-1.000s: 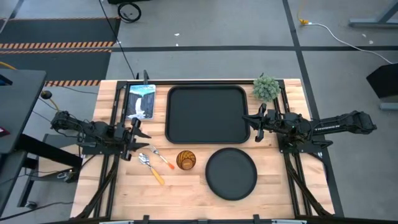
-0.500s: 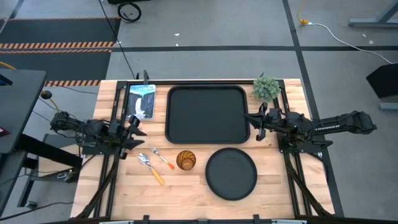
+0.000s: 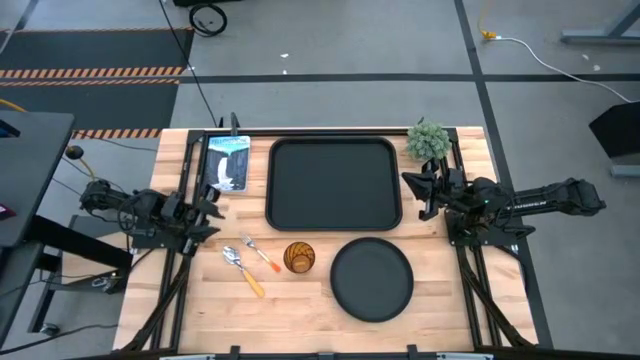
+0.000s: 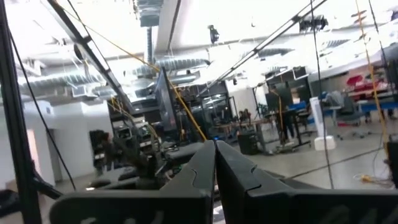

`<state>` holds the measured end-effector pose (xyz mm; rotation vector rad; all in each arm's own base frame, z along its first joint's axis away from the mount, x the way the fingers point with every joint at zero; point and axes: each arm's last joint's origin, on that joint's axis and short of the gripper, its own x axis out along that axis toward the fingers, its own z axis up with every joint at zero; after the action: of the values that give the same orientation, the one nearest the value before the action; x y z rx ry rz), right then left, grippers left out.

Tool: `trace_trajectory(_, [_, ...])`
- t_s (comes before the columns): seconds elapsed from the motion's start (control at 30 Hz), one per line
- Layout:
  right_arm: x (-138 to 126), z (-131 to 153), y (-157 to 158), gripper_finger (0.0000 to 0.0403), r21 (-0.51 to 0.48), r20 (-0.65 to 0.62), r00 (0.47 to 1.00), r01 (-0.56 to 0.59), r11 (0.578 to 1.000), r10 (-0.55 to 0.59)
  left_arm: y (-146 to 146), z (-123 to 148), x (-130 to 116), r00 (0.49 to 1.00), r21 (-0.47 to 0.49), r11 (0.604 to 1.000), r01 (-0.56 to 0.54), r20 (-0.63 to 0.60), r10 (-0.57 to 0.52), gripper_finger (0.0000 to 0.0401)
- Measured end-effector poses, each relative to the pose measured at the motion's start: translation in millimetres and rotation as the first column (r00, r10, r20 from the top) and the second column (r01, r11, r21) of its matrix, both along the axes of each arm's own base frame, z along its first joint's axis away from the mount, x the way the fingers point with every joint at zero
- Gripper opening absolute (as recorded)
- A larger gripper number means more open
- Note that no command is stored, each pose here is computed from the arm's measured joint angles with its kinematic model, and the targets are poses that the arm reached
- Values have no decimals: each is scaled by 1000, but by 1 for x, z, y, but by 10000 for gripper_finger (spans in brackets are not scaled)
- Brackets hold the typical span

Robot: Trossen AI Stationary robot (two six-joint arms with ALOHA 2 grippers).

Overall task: Pick and place plate/cup/fork/spoon on tray
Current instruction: Put the brown cup on the black tray

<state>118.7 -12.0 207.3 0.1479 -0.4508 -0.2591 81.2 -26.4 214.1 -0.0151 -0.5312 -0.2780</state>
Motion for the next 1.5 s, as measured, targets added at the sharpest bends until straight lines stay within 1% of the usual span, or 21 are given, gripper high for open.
trace_trajectory(0.13, [0,0,0,18,-16,-8,1000,25,1000,-25,-3,-1,-1,998,123,992,38,35,-42,142])
trace_trajectory(0.2, [0,0,-1,17,-8,-11,998,63,998,-63,-3,-1,0,999,152,988,17,36,-23,142])
trace_trajectory(0.23, [-1,0,-2,16,2,-12,996,86,996,-86,-2,-1,1,999,155,988,-10,34,5,142])
trace_trajectory(0.3, [0,2,-3,11,13,-23,993,116,993,-116,0,-3,4,996,141,986,-90,2,91,142])
trace_trajectory(0.37, [4,9,-3,7,-3,-59,991,119,993,-119,3,-6,9,982,107,979,-176,-51,182,142])
trace_trajectory(0.43, [8,16,-3,4,-32,-120,986,116,993,-119,5,-9,14,967,64,974,-219,-118,226,142])
trace_trajectory(0.53, [13,28,-3,6,-57,-222,968,110,992,-120,5,-15,23,952,33,973,-230,-202,231,142])
trace_trajectory(0.6, [15,40,-3,12,-78,-267,959,81,994,-99,5,-19,29,942,20,973,-231,-245,228,141])
trace_trajectory(0.67, [15,52,-1,16,-85,-289,954,53,995,-76,4,-20,35,932,20,971,-239,-277,236,141])
trace_trajectory(0.77, [14,68,0,18,-87,-297,952,45,995,-69,3,-17,46,898,17,958,-287,-342,275,141])
trace_trajectory(0.83, [14,73,0,17,-87,-312,948,44,995,-69,3,-12,53,884,6,951,-309,-367,290,141])
trace_trajectory(0.93, [17,68,-1,16,-87,-370,926,39,995,-69,2,-11,63,841,-37,929,-368,-439,316,141])
trace_trajectory(1.0, [20,62,-1,16,-78,-417,907,34,996,-64,3,-9,69,807,-85,900,-428,-484,338,141])
trace_trajectory(1.07, [22,58,0,16,-48,-451,891,29,998,-47,3,-8,75,775,-132,873,-469,-535,335,141])
trace_trajectory(1.2, [26,49,2,16,1,-515,857,16,1000,-13,3,-7,88,703,-210,828,-520,-656,275,141])
trace_trajectory(1.27, [29,46,4,16,19,-527,850,14,1000,-2,3,-6,96,654,-231,804,-548,-717,240,141])
trace_trajectory(1.33, [33,43,5,16,33,-540,842,5,999,14,1,-4,104,599,-224,802,-554,-776,198,141])
trace_trajectory(1.4, [37,40,7,16,37,-561,827,-3,999,23,-3,1,114,559,-222,810,-543,-815,151,141])
trace_trajectory(1.5, [42,35,9,16,30,-587,810,12,999,8,-8,9,130,506,-204,844,-496,-858,90,141])
